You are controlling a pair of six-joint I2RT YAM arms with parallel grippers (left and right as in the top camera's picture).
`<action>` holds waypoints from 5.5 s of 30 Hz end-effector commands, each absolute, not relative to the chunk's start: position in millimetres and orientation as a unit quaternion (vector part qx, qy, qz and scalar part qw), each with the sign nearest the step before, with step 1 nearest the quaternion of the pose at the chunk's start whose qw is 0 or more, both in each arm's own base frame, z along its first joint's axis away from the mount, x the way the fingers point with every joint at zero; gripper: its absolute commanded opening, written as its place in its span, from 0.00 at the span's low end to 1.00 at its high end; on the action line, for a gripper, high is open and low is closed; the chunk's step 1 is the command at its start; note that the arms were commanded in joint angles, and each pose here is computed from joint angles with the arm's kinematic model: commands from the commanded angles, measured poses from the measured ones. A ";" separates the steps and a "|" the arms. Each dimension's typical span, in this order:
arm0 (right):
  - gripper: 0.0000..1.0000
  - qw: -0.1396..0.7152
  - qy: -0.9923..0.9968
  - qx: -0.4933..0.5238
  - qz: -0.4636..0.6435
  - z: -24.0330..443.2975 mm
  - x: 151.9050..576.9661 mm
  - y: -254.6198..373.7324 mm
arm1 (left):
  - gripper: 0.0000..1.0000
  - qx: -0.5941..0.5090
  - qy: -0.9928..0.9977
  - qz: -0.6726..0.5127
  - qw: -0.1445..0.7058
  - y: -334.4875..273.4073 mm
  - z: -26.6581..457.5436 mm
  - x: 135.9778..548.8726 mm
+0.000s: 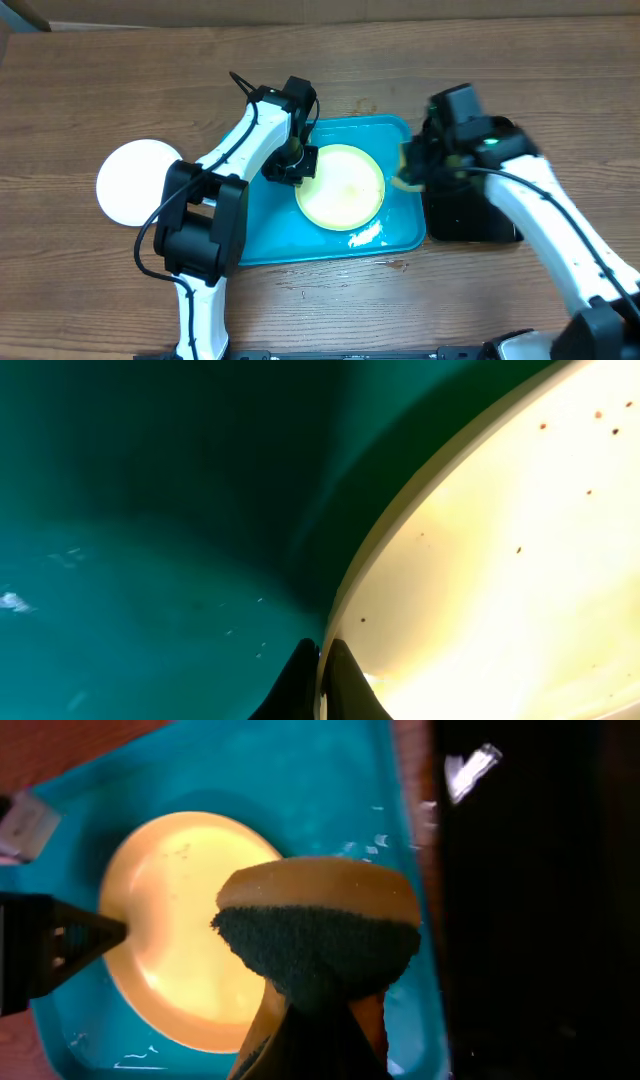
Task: Clean dirty plates on tray and stack at the side
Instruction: 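Move the sponge back over the black tray with the right gripper, then lift the yellow plate with the left gripper and tilt it up, then carry the yellow plate left and lower it onto the white plates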
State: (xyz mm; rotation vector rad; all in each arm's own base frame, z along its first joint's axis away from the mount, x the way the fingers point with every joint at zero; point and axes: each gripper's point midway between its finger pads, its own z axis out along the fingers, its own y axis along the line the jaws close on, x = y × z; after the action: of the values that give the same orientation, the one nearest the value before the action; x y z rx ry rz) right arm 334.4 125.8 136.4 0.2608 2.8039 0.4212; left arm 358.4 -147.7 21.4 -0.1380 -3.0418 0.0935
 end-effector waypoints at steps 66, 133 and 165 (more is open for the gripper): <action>0.05 0.113 0.988 0.089 0.053 88.3 322.9 17.3 | 0.04 -0.021 -0.804 -0.416 -0.424 -127.2 259.0 365.3; 0.05 0.114 0.988 0.089 0.055 88.5 323.5 18.0 | 0.04 0.312 -0.933 -0.074 -0.166 112.9 211.3 328.1; 0.05 0.115 0.988 0.088 0.056 88.7 323.8 18.5 | 0.54 0.438 -0.897 -0.054 -0.006 208.9 84.0 314.1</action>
State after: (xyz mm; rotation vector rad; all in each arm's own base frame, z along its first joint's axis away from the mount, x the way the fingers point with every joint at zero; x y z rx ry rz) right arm 322.2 18.8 88.0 0.2653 2.9038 0.1682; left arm 309.7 215.1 80.0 1.3827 -2.8074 -0.2569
